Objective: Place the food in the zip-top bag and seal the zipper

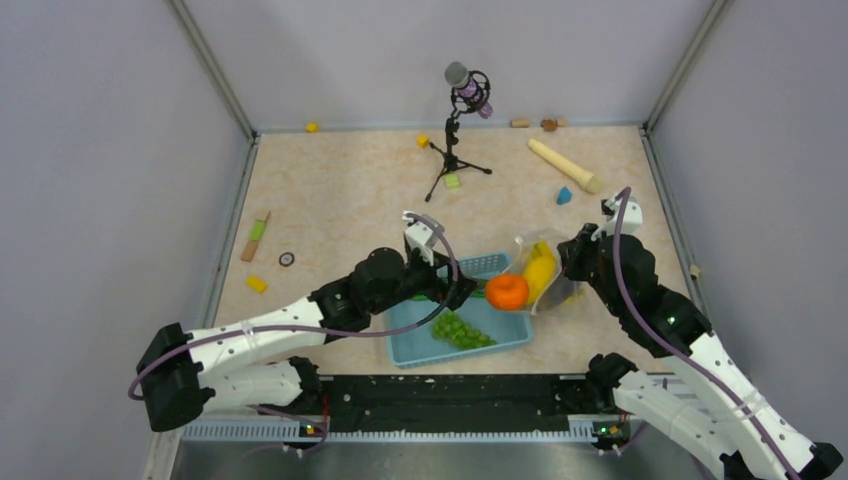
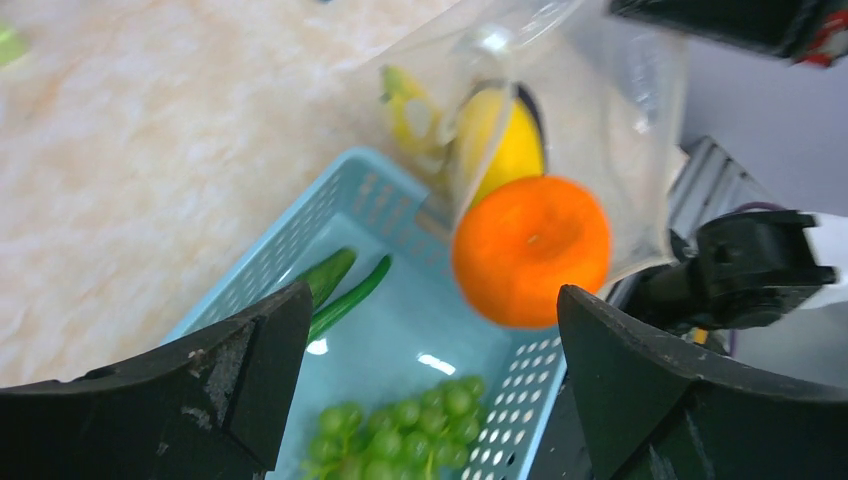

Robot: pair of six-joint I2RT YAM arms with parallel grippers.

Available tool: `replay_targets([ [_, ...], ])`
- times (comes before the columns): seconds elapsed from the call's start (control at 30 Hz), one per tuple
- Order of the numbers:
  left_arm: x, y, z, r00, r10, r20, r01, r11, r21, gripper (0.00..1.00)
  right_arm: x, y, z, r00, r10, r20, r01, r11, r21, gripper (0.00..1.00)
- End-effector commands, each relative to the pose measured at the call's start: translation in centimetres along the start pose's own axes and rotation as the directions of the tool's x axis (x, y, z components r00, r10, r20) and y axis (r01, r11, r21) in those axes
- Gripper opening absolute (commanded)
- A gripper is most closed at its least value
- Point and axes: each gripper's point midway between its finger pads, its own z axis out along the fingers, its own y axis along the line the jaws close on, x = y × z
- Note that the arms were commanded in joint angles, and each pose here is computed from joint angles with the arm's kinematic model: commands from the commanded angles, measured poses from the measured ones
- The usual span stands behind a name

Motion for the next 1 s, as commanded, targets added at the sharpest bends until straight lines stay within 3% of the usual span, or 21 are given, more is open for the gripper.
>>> replay_targets([
  [0.0, 0.8, 3.7, -2.6, 0.995, -0.079, 0.065, 0.09, 0.979, -0.184, 0.97, -1.3, 0.7, 0.0, 0.999, 0.026, 0.046, -0.025, 0.999, -0.03, 0.0],
  [0.17, 5.0, 4.2, -2.2, 0.993, -0.109, -0.033, 0.101, 0.979, -0.177, 0.97, -1.3, 0.6, 0.0, 0.999, 0.027, 0.047, -0.025, 0.999, -0.028, 0.0],
  [0.3, 6.1, 2.3, 0.1, 0.988, -0.084, -0.131, 0.075, 0.995, -0.073, 0.95, -1.3, 0.6, 0.0, 0.998, 0.027, 0.048, -0.025, 0.999, -0.026, 0.0],
  [0.4, 6.6, 2.1, 1.9, 0.98, -0.076, -0.183, 0.063, 0.995, -0.074, 0.92, -1.4, 0.8, -0.2, 0.998, 0.029, 0.049, -0.028, 0.999, -0.036, 0.0],
  [0.53, 6.6, 1.3, 3.8, 0.977, -0.067, -0.201, 0.06, 0.997, -0.041, 0.92, -1.4, 0.8, -0.3, 0.998, 0.03, 0.05, -0.028, 0.999, -0.042, 0.0],
  [0.77, 3.9, 0.7, 5.7, 0.993, -0.044, -0.114, 0.043, 0.999, -0.016, 0.92, -1.3, 1.0, -0.2, 0.998, 0.03, 0.047, -0.028, 0.998, -0.053, 0.0],
  [0.97, 4.7, -2.6, 6.9, 0.982, -0.044, -0.181, 0.073, 0.985, 0.156, 0.9, -1.3, 1.1, -0.2, 0.998, 0.03, 0.046, -0.028, 0.998, -0.055, 0.0],
])
